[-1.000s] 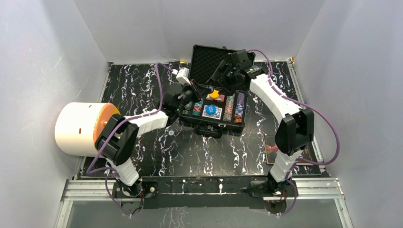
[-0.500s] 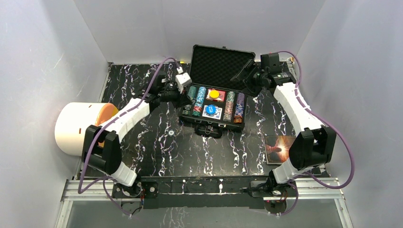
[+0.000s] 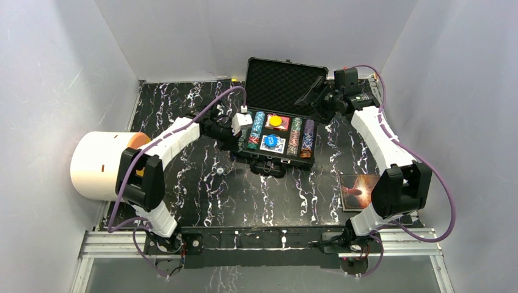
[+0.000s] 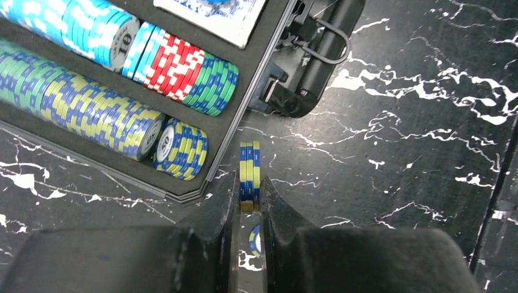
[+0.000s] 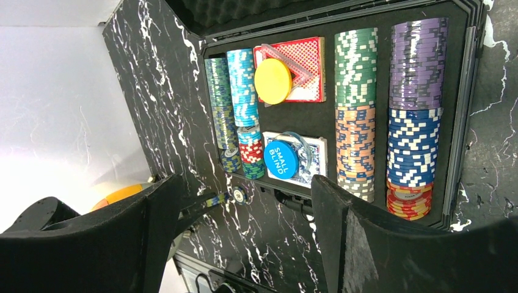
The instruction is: Pack up texas hold em set
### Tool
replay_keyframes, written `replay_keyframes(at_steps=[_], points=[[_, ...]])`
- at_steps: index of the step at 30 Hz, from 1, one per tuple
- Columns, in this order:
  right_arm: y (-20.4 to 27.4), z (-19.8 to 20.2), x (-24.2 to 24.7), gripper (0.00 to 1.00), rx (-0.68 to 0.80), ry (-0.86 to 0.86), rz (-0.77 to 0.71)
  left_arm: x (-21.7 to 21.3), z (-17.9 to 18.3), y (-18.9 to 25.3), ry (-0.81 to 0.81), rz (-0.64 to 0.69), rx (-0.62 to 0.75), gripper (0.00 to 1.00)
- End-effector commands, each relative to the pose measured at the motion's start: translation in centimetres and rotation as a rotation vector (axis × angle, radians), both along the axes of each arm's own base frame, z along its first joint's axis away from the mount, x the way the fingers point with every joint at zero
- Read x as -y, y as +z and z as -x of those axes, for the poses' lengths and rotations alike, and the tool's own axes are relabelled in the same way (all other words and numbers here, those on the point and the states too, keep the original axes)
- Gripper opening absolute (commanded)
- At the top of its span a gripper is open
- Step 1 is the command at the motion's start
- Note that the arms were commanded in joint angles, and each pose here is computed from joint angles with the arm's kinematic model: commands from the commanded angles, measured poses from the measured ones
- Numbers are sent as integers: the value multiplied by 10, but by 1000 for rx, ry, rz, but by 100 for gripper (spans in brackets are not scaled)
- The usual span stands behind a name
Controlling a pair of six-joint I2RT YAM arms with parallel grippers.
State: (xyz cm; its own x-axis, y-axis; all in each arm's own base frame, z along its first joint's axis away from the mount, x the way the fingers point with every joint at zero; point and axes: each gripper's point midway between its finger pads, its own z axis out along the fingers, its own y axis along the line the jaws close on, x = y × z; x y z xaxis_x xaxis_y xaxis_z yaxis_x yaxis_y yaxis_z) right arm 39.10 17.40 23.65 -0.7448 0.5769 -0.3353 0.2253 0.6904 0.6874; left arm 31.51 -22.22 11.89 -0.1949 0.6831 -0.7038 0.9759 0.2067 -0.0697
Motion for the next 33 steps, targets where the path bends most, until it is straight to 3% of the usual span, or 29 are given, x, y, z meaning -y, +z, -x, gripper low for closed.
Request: replay_keyframes(at_steps=[1, 15, 27, 33], points=[[18, -1, -2, 84, 70, 17, -16, -1, -14, 8, -4, -34, 63, 0], [15, -7, -2, 83, 76, 39, -9, -4, -34, -10, 32, -114, 84, 0], [10, -9, -1, 83, 64, 44, -14, -2, -58, -15, 45, -168, 192, 0], [9, -10, -2, 83, 63, 48, -14, -2, -59, -16, 44, -182, 213, 32]])
